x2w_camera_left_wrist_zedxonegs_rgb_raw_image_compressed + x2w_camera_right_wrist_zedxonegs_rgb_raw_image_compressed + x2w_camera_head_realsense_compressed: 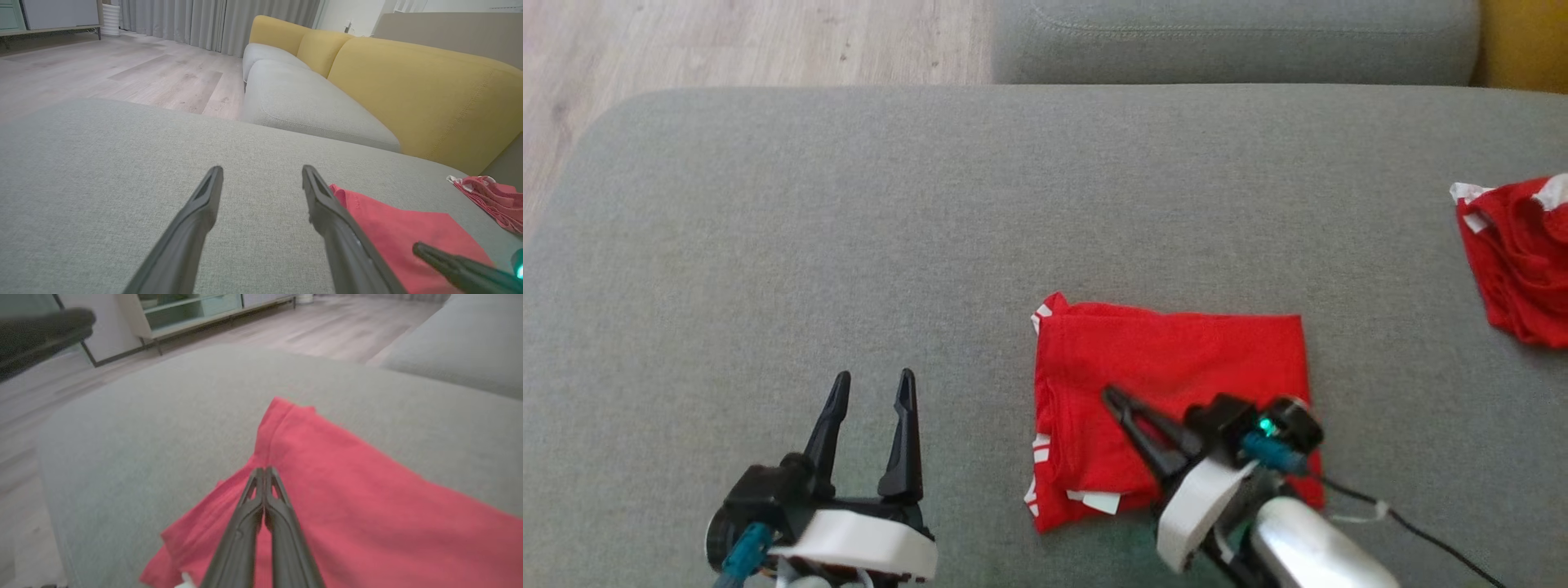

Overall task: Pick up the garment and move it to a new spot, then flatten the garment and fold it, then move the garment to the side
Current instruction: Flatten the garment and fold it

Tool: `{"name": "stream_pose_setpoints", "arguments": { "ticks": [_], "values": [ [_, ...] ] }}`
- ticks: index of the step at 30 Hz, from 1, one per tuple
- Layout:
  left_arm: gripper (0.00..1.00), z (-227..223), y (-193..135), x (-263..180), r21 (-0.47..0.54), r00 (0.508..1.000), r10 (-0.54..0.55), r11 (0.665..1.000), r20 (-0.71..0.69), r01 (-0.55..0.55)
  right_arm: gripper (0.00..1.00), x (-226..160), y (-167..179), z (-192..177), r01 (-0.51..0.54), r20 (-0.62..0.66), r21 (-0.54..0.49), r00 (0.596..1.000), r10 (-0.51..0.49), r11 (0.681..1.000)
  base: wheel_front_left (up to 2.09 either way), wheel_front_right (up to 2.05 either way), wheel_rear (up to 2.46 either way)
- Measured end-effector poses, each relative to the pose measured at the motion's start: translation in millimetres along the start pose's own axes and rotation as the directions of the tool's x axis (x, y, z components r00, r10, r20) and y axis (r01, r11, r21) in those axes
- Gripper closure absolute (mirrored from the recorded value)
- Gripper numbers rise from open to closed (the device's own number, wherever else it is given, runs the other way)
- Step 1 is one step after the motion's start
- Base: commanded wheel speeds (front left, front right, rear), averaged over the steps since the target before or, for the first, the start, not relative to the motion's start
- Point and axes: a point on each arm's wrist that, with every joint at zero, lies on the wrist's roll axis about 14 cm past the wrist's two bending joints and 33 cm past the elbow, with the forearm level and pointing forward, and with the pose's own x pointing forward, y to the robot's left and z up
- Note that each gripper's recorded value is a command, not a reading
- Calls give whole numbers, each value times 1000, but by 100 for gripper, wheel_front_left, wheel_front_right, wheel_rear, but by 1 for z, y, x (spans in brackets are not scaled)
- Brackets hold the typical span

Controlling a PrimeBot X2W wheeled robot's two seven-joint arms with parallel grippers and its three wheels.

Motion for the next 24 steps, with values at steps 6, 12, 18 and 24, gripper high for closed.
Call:
{"name": "stream_pose_setpoints", "arguments": {
  "ticks": [6, 12, 18, 24],
  "values": [
    [0, 4, -3, -1, 12, 1000, -15, 1000, 12, 14, 0, -8, -36, 46, 127, 163, 15, 978, -128, 992, 0, 0, 0],
    [0, 6, -11, -3, 14, 999, -40, 999, 30, 39, 0, -43, -81, 77, 313, 281, 70, 905, -320, 947, 0, 0, 0],
    [0, 1, -12, -11, 16, 999, -45, 999, 29, 44, 0, -94, -98, 48, 442, 244, 188, 844, -478, 877, 0, 0, 0],
    [0, -11, 1, -19, 9, 1000, -1, 1000, 4, 1, 0, -108, -98, 39, 470, 231, 219, 827, -513, 855, 0, 0, 0]
  ]
}}
